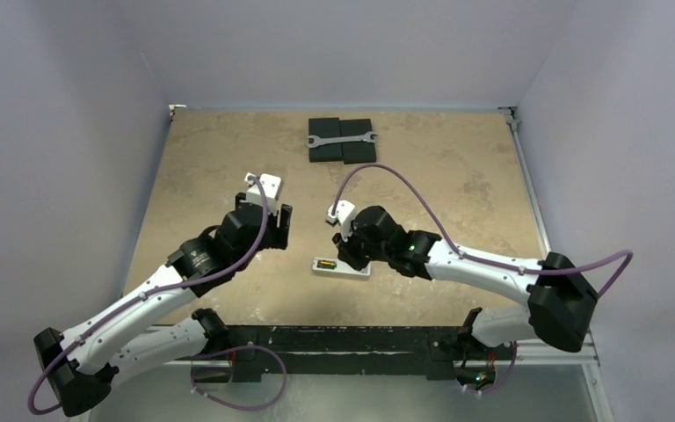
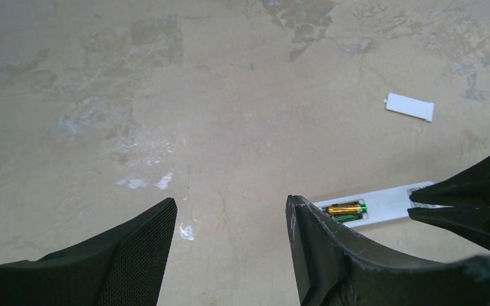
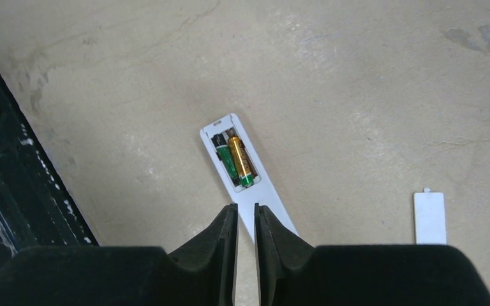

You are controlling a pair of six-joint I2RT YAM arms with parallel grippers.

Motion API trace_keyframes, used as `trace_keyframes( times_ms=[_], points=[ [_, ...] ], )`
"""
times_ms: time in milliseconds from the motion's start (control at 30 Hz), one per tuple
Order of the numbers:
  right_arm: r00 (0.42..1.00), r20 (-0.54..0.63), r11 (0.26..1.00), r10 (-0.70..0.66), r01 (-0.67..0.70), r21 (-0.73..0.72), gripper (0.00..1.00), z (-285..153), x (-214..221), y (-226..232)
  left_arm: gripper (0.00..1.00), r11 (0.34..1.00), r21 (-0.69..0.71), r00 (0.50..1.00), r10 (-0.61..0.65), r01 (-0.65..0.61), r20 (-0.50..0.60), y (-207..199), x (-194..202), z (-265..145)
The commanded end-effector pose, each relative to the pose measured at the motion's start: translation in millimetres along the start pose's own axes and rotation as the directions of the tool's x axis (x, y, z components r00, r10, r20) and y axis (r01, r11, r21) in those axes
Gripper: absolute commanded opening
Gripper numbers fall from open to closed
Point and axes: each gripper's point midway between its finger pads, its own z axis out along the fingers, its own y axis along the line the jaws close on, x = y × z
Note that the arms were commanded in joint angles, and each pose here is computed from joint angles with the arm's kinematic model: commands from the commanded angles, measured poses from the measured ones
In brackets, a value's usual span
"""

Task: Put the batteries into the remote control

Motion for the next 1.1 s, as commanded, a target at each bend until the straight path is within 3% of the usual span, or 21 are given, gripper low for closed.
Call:
trace_keyframes(
  times_ms=[0, 267, 500, 600, 767, 867, 1067],
  points=[
    [0.982, 0.154, 0.99, 0.108, -0.121, 0.075, 0.22, -14.9, -29.6, -9.9, 0.64, 0.989, 0.09, 0.993, -0.114, 0.118, -0.043, -24.8, 5.8, 5.2],
    [0.963, 0.195, 0.975, 0.189, -0.207, 0.078, 0.19, -22.5, -24.0, -10.6, 0.64, 0.956, 0.183, 0.967, -0.2, 0.227, -0.156, -61.2, 42.6, 27.8],
    [0.892, 0.311, 0.938, 0.328, -0.346, 0.003, 0.26, -37.8, -29.4, -4.5, 0.66, 0.919, 0.231, 0.938, -0.273, 0.32, -0.216, -83.3, 63.7, 41.5],
    [0.878, 0.333, 0.933, 0.343, -0.361, -0.01, 0.18, -44.1, -30.2, -3.8, 0.67, 0.9, 0.245, 0.922, -0.305, 0.361, -0.238, -89.6, 71.3, 45.2],
    [0.825, 0.383, 0.904, 0.416, -0.423, -0.071, 0.18, -53.2, -30.0, 0.5, 0.69, 0.861, 0.249, 0.886, -0.377, 0.443, -0.27, -86.3, 85.1, 54.6],
    [0.798, 0.39, 0.884, 0.459, -0.454, -0.111, 0.11, -53.4, -28.5, 4.8, 0.69, 0.811, 0.299, 0.858, -0.426, 0.503, -0.286, -88.2, 88.4, 58.6],
    [0.798, 0.35, 0.87, 0.49, -0.47, -0.148, 0.07, -46.7, -23.4, 12.9, 0.69, 0.753, 0.353, 0.827, -0.456, 0.556, -0.33, -96.4, 102.3, 61.5]
  ],
)
